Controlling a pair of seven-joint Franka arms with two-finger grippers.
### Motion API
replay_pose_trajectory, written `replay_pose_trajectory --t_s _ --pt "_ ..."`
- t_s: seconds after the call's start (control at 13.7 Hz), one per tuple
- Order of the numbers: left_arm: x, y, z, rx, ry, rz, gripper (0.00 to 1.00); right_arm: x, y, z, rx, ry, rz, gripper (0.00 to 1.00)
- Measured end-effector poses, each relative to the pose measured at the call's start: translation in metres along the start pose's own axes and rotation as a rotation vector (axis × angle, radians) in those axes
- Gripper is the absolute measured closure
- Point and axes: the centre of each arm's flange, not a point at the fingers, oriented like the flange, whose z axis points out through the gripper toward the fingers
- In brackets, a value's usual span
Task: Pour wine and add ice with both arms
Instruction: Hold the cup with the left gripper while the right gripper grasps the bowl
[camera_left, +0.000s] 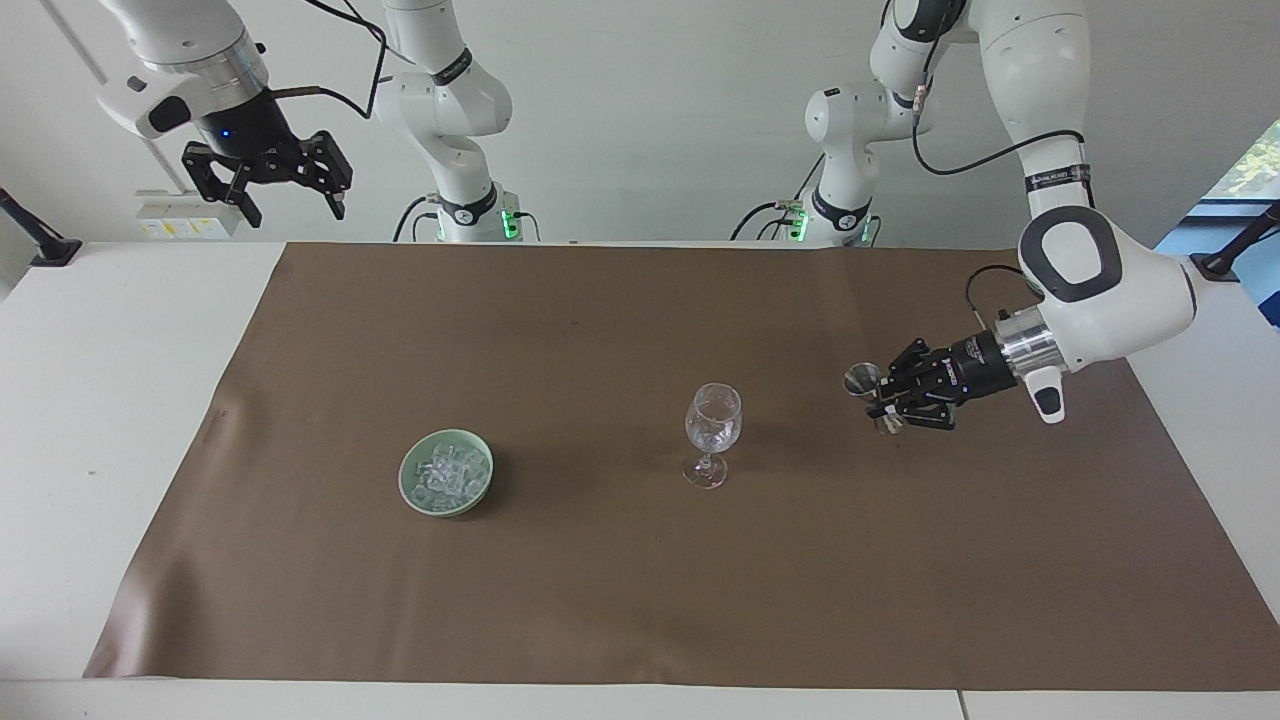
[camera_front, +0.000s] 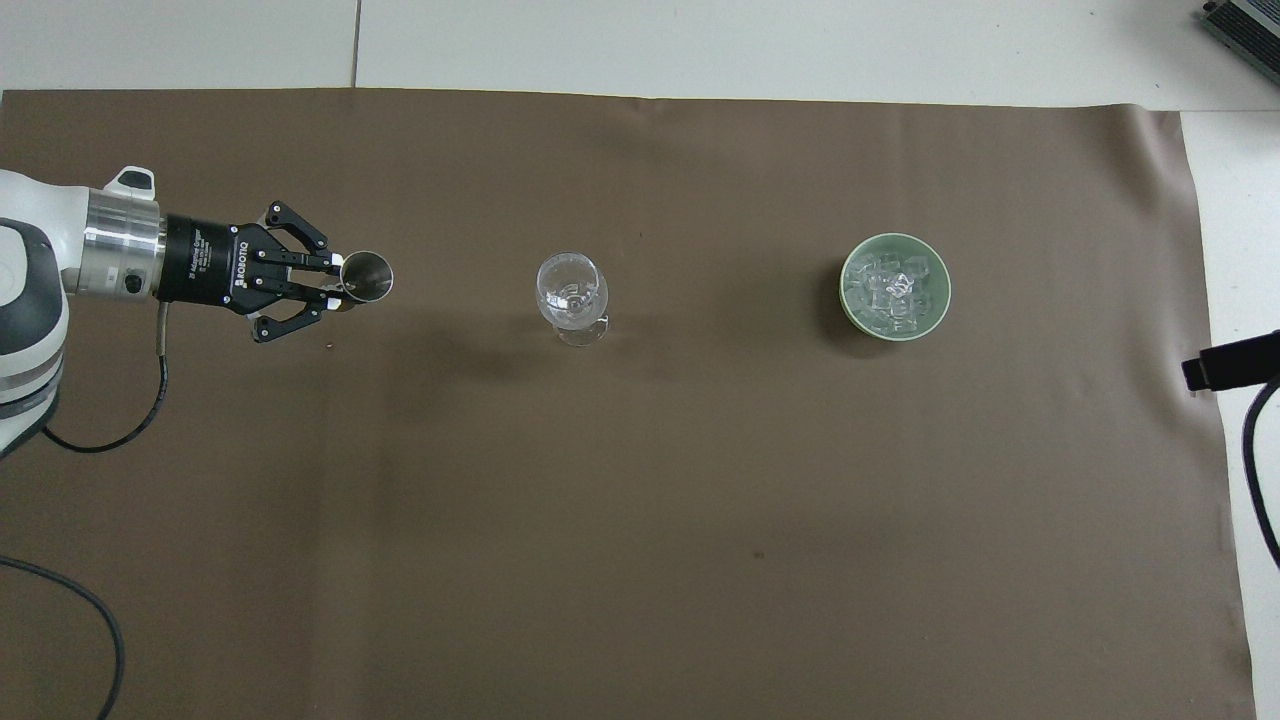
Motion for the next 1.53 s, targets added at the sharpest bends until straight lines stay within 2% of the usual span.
replay_pose_trajectory --t_s 0.15,0.37,0.88,1.1,1.31,1.53 --pt "0.017 -0.002 -0.008 -0.008 -0.012 -0.024 0.78 0.007 -0.003 0.018 -0.008 0.045 0.002 0.00" --pt "0.037 -0.007 -0.019 -0.023 -0.038 -0.065 0.78 0.020 -0.016 0.054 -0.010 0.059 0.028 0.00" --pt "0.121 -0.024 -0.014 -0.031 -0.221 -0.148 0.78 0.089 -0.057 0.177 0.005 0.056 0.084 0.00" --pt "0.145 -0.030 -0.017 -0.048 -0.270 -0.155 0.78 0.098 -0.059 0.207 0.007 0.040 0.081 0.00" --pt "0.175 -0.038 -0.017 -0.078 -0.338 -0.158 0.78 0.105 -0.059 0.231 0.008 0.060 0.081 0.00" --pt "0.188 -0.040 -0.020 -0.120 -0.383 -0.181 0.78 0.114 -0.059 0.269 0.010 0.072 0.109 0.00"
